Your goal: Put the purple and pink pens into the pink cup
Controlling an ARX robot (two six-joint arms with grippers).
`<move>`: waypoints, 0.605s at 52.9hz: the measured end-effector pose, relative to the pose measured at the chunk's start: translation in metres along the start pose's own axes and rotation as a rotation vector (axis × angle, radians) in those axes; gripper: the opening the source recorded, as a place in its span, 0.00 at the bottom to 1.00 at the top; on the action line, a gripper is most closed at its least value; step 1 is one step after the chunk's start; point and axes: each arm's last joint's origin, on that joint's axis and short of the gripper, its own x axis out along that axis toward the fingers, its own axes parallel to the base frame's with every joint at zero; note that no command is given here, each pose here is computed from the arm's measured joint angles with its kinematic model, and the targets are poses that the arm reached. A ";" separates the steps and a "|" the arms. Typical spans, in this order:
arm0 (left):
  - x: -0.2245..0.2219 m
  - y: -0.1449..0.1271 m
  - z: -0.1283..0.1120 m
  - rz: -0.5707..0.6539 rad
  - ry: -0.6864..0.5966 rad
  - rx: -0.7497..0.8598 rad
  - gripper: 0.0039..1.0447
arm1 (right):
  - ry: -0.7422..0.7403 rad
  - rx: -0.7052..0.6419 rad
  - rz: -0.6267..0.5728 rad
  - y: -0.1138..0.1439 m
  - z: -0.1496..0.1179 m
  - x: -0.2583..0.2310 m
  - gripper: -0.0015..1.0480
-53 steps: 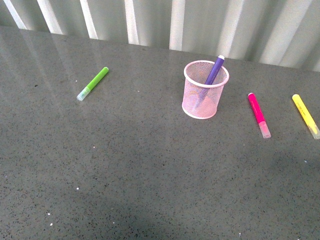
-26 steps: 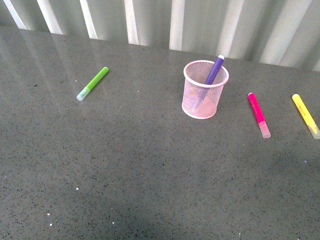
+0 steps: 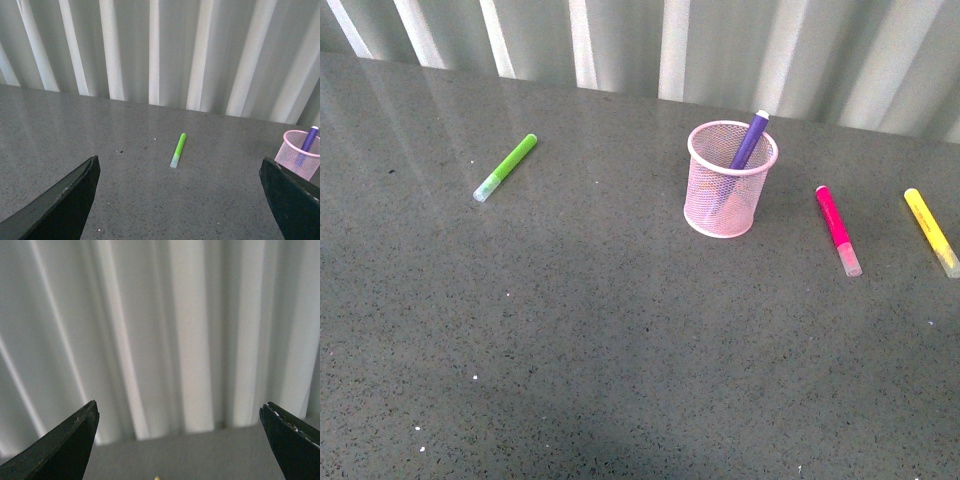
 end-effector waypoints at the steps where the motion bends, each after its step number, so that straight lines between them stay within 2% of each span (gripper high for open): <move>1: 0.000 0.000 0.000 0.000 0.000 0.000 0.94 | -0.015 -0.003 -0.019 -0.001 0.007 0.011 0.93; 5: 0.000 0.000 0.000 0.000 0.000 0.000 0.94 | -0.005 -0.022 -0.078 -0.004 0.022 0.056 0.93; 10: 0.000 0.000 0.000 0.000 0.000 0.000 0.94 | 0.170 -0.036 -0.149 -0.004 0.014 0.121 0.93; 14: 0.000 0.000 0.000 0.000 -0.001 0.000 0.94 | 0.429 -0.080 -0.196 0.001 -0.021 0.188 0.93; 19: 0.000 0.000 0.000 0.000 -0.001 0.000 0.94 | 0.720 -0.140 -0.131 0.024 -0.065 0.244 0.93; 23: 0.000 0.000 0.000 0.000 -0.001 0.000 0.94 | 0.891 -0.173 -0.057 0.048 -0.093 0.260 0.93; 32: 0.000 0.000 0.000 0.000 -0.001 0.000 0.94 | 1.077 -0.236 0.018 0.085 -0.143 0.256 0.93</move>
